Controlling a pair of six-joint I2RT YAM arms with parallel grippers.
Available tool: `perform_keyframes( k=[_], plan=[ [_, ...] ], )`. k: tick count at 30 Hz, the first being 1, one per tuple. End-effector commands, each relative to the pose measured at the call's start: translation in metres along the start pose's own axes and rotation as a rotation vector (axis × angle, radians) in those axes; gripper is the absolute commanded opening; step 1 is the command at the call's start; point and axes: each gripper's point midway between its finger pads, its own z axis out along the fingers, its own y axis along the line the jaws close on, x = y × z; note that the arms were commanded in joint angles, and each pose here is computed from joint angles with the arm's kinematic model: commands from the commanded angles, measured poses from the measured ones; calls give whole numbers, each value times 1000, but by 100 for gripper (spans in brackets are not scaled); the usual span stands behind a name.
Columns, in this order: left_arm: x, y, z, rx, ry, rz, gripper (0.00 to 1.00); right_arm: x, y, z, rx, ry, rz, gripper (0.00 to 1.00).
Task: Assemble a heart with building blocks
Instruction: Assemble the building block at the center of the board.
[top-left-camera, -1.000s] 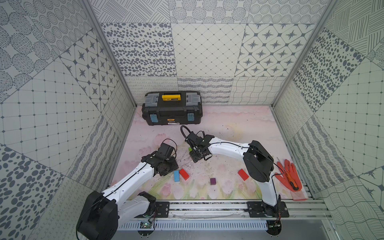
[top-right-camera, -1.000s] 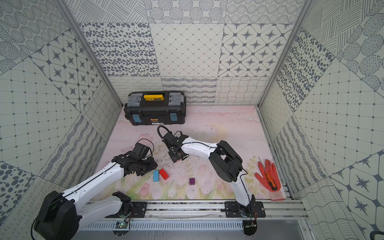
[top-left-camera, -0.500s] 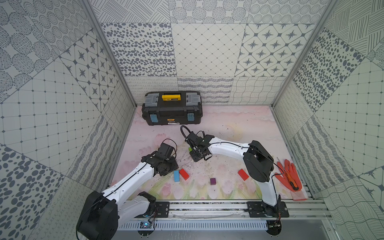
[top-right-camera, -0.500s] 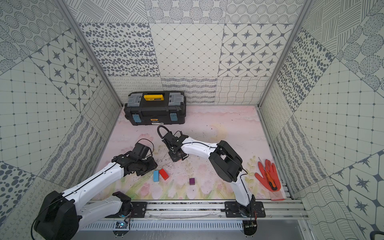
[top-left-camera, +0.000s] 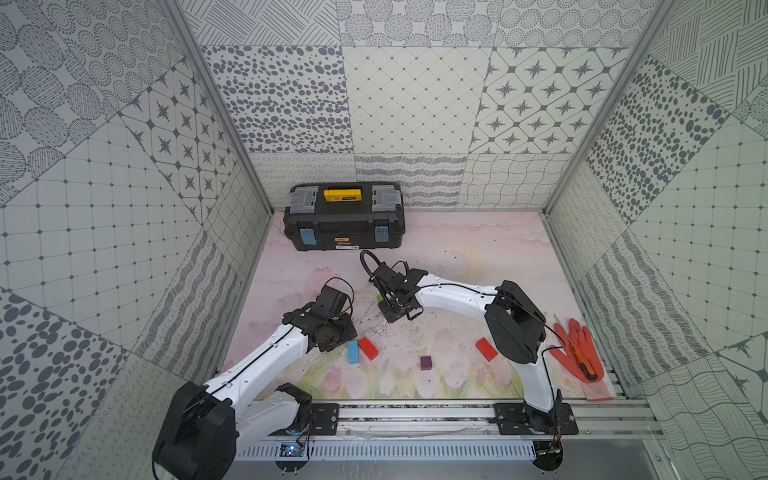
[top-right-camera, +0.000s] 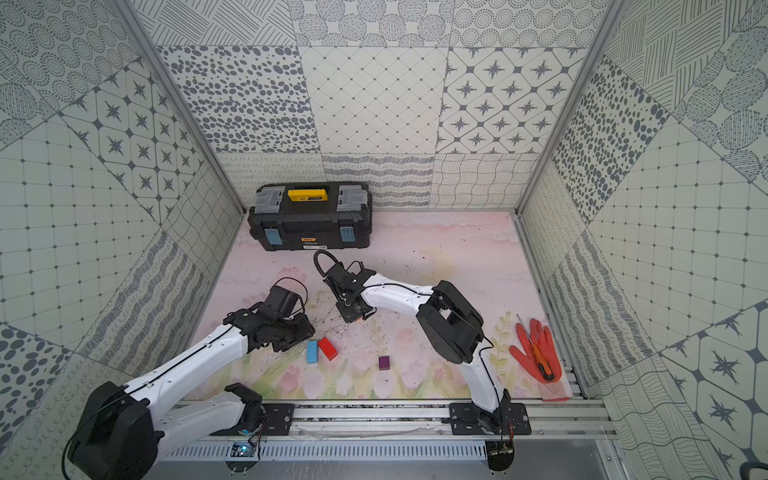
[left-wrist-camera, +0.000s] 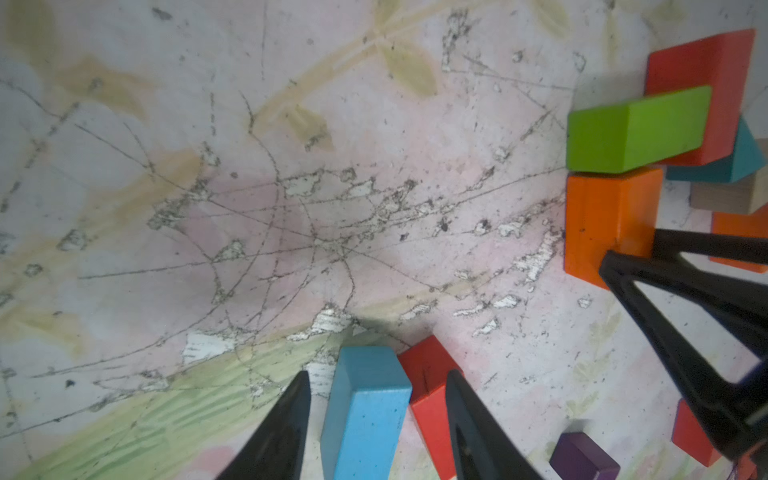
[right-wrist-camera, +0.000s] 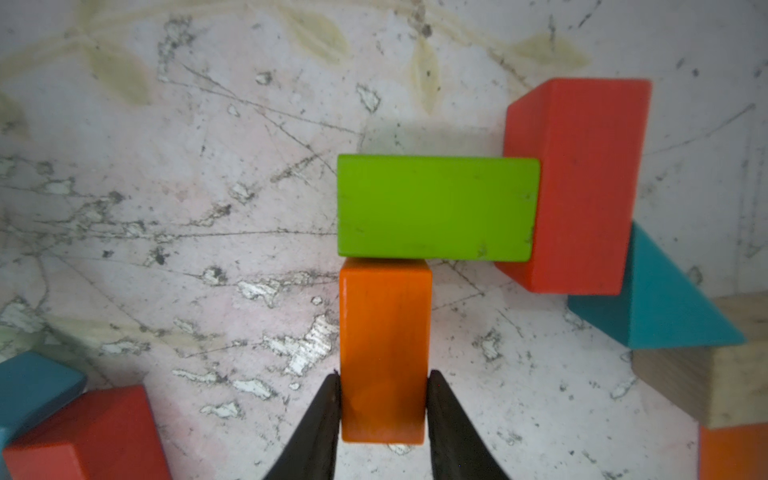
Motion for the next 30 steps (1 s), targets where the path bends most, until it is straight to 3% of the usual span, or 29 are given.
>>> perform_keyframes(
  k=[1,8,14,20,30],
  plan=[
    [1,1,2,2,4,5,52,-8,0,1,3,-21,1,49],
    [3,-1,2,13,17,0,53,-16,7,-27,-39,-84,2,68],
    [19,0,0,15,92,9,53,-14,-10,-68,10,-148,67,70],
    [44,8,-10,-28,135,65,54,11,-46,-99,63,-203,186,70],
    [64,12,-7,-103,201,108,52,61,-93,-109,108,-195,332,71]
  ],
)
